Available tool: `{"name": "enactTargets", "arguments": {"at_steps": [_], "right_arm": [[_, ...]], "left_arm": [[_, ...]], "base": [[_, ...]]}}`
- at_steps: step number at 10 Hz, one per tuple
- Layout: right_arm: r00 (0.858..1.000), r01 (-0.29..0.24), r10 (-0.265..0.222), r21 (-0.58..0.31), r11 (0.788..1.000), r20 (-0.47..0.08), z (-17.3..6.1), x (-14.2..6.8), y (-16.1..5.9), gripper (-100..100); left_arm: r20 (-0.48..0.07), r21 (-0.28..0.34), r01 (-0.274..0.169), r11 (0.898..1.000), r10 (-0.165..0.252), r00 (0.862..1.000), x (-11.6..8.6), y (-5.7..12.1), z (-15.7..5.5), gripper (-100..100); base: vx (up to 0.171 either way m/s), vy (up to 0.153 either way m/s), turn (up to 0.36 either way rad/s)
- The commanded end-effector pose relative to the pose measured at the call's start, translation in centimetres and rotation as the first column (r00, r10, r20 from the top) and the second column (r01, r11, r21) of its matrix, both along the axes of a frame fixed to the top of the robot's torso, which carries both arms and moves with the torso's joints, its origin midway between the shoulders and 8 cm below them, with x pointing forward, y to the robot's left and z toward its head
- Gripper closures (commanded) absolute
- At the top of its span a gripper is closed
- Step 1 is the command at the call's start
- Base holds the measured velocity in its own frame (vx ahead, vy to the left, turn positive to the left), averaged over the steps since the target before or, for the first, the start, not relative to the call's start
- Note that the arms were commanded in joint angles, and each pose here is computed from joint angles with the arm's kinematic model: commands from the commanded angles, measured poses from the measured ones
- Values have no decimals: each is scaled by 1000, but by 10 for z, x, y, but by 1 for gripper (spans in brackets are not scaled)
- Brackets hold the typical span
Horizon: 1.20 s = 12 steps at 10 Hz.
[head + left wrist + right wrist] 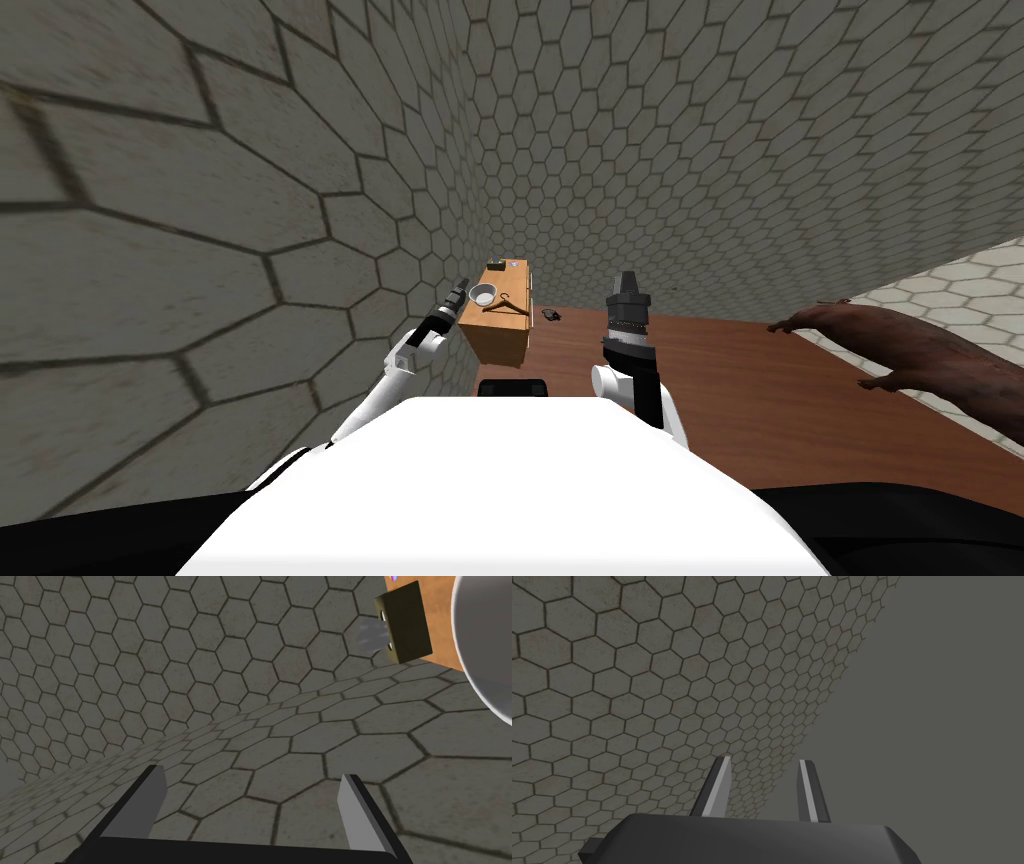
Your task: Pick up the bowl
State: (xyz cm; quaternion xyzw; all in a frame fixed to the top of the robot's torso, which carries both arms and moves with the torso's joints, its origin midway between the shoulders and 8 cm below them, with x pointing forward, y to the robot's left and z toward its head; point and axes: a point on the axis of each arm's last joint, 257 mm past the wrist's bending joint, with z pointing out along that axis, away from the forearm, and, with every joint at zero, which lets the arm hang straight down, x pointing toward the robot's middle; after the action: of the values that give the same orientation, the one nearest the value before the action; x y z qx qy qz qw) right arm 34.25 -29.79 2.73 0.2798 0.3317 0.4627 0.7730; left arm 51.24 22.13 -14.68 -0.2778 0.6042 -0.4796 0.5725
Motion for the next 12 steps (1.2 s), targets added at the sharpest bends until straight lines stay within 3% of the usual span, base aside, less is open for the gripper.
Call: {"name": "enactTargets", "arguments": {"at_steps": [1, 4, 6, 7, 8, 9, 10, 11, 12], "right_arm": [[1000, 0, 0, 0, 1000, 0, 0, 0, 0, 0], [1000, 0, 0, 0, 1000, 0, 0, 0, 0, 0], [1000, 0, 0, 0, 1000, 0, 0, 0, 0, 0], [1000, 0, 0, 0, 1000, 0, 0, 0, 0, 0], [1000, 0, 0, 0, 1000, 0, 0, 0, 0, 0], [1000, 0, 0, 0, 1000, 0, 0, 0, 0, 0], [1000, 0, 0, 0, 1000, 0, 0, 0, 0, 0], [1000, 0, 0, 0, 1000, 0, 0, 0, 0, 0], [1000, 0, 0, 0, 1000, 0, 0, 0, 0, 0]], "left_arm": [[-69, 22, -1, 1000, 2, 998, 11, 4, -21, -100], [-157, 49, -6, 999, 14, 987, 21, 11, -48, -100], [-231, 72, -9, 997, 25, 973, 27, 20, -71, -100], [-284, 89, -6, 996, 31, 958, 33, 25, -87, -100], [-304, 95, -11, 995, 40, 952, 32, 29, -95, -100], [-364, 114, -7, 993, 48, 930, 35, 35, -112, -100], [-377, 117, -14, 993, 57, 925, 35, 40, -118, -100], [-428, 134, -12, 991, 68, 901, 37, 48, -133, -100], [-445, 139, -16, 990, 77, 892, 35, 52, -140, -100]], "base": [[-12, -21, -53], [-7, -17, -42], [1, -18, -54], [3, -24, -79], [3, -18, -40], [3, -22, -76], [4, -17, -37], [9, -19, -85], [12, -12, -47]]}}
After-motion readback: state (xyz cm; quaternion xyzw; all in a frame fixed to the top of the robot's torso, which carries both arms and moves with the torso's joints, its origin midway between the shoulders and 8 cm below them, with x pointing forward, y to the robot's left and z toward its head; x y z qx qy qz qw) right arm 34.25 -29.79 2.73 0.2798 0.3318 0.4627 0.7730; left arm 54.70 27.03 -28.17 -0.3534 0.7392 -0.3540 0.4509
